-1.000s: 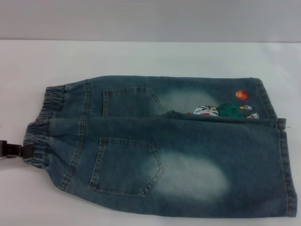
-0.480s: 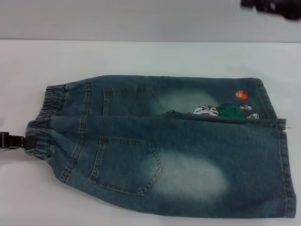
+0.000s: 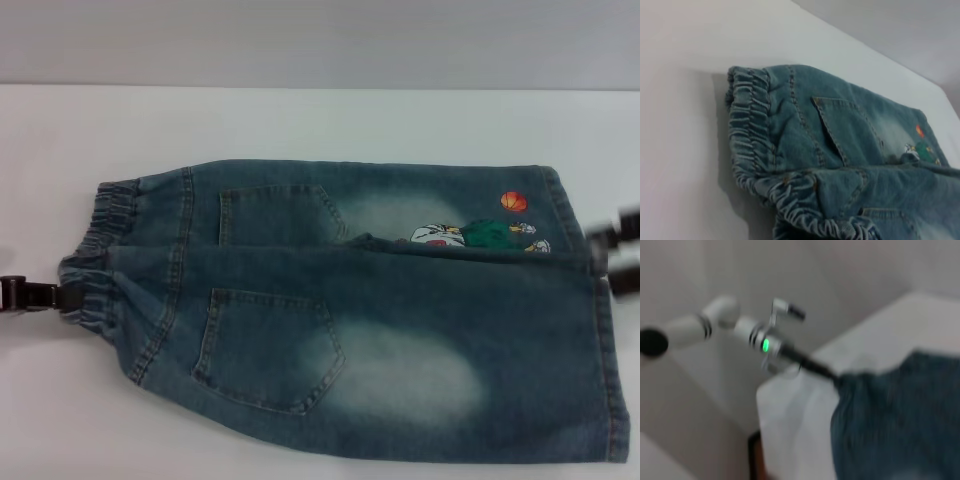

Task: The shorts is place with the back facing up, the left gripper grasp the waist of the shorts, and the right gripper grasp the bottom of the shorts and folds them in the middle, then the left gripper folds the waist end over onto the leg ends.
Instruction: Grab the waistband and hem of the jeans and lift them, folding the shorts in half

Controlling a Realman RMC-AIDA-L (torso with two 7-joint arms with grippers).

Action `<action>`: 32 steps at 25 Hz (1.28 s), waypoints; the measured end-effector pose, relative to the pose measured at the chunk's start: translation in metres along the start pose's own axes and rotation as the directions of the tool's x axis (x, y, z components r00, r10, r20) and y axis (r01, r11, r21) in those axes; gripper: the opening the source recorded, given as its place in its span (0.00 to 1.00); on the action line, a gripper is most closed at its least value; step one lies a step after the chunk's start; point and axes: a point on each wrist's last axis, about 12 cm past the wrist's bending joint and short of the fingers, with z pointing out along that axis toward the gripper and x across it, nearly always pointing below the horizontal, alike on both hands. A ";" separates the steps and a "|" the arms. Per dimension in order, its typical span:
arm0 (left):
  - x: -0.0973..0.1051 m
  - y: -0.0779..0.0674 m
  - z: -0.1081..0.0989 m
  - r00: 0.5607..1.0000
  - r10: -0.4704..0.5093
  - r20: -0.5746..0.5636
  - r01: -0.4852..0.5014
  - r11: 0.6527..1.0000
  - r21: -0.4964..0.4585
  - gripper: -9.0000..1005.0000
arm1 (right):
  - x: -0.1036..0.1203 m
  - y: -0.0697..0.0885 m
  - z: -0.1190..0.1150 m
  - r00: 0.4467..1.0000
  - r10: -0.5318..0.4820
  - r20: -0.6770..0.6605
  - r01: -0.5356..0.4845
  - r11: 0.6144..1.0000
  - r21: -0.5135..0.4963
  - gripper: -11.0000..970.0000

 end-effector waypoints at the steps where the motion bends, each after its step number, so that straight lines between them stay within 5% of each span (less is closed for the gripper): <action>1: 0.001 0.000 0.001 1.000 -0.004 0.009 0.004 1.000 0.002 0.05 | 0.009 0.003 -0.002 0.998 0.025 -0.065 -0.026 1.000 -0.015 0.67; 14: 0.002 -0.004 0.011 0.999 -0.026 0.037 0.025 0.999 0.031 0.05 | 0.060 0.011 -0.009 0.947 0.186 -0.262 -0.187 0.982 0.022 0.67; 32: 0.006 -0.003 0.013 0.999 -0.029 0.034 0.028 0.999 0.032 0.05 | 0.093 0.004 -0.014 0.853 0.359 -0.379 -0.308 0.932 0.189 0.67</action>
